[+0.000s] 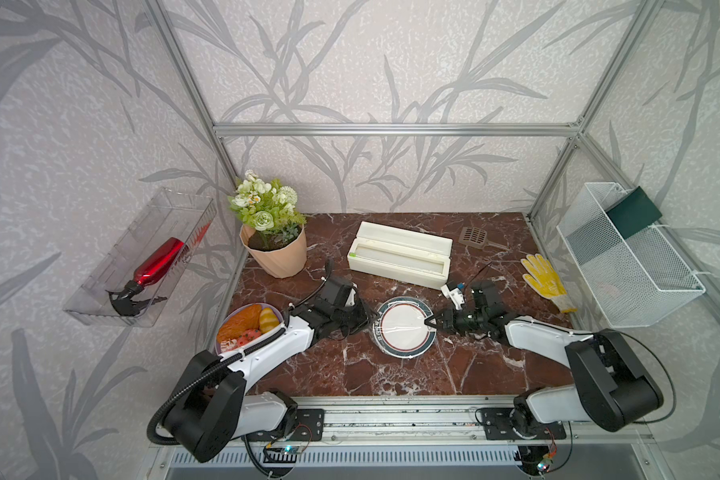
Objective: Wrap the plate with plastic wrap
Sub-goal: Pick up the plate at the center of the board.
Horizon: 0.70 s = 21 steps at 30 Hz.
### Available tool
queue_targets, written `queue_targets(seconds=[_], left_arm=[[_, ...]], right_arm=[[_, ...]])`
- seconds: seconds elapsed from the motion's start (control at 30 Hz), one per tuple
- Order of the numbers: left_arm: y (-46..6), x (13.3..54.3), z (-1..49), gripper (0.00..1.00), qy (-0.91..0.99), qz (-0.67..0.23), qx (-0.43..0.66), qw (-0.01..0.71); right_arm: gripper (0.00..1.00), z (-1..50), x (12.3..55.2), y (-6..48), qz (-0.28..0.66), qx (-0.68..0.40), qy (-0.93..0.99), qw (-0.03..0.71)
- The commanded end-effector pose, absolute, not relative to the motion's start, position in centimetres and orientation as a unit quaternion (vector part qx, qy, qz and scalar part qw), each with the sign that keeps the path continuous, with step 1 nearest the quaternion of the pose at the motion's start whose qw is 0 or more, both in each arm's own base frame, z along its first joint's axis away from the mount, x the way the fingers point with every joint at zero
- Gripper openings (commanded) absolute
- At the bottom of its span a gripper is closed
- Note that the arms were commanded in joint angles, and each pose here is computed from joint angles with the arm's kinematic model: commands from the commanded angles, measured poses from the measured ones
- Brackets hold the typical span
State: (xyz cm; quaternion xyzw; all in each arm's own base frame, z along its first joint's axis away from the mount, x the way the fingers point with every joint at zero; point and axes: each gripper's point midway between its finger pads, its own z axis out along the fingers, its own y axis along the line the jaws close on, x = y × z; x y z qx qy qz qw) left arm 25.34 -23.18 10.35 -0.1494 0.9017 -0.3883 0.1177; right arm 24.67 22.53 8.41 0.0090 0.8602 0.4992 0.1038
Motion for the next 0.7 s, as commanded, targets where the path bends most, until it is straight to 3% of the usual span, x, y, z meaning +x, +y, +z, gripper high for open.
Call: queue_targets(seconds=[0.0, 0.4, 0.67], left_arm=[[-23.3, 24.9, 9.6, 0.26, 0.904, -0.386, -0.148, 0.109], [-21.9, 24.4, 9.6, 0.27, 0.922, -0.343, -0.129, 0.121], [-22.7, 24.3, 9.4, 0.27, 0.913, -0.369, -0.131, 0.113]], right_arm=[[0.01, 10.5, 24.9, 23.2, 0.522, -0.011, 0.845, 0.115], [0.00, 10.5, 24.9, 23.2, 0.518, -0.012, 0.847, 0.118], [0.01, 10.7, 24.8, 23.3, 0.524, -0.013, 0.844, 0.115]])
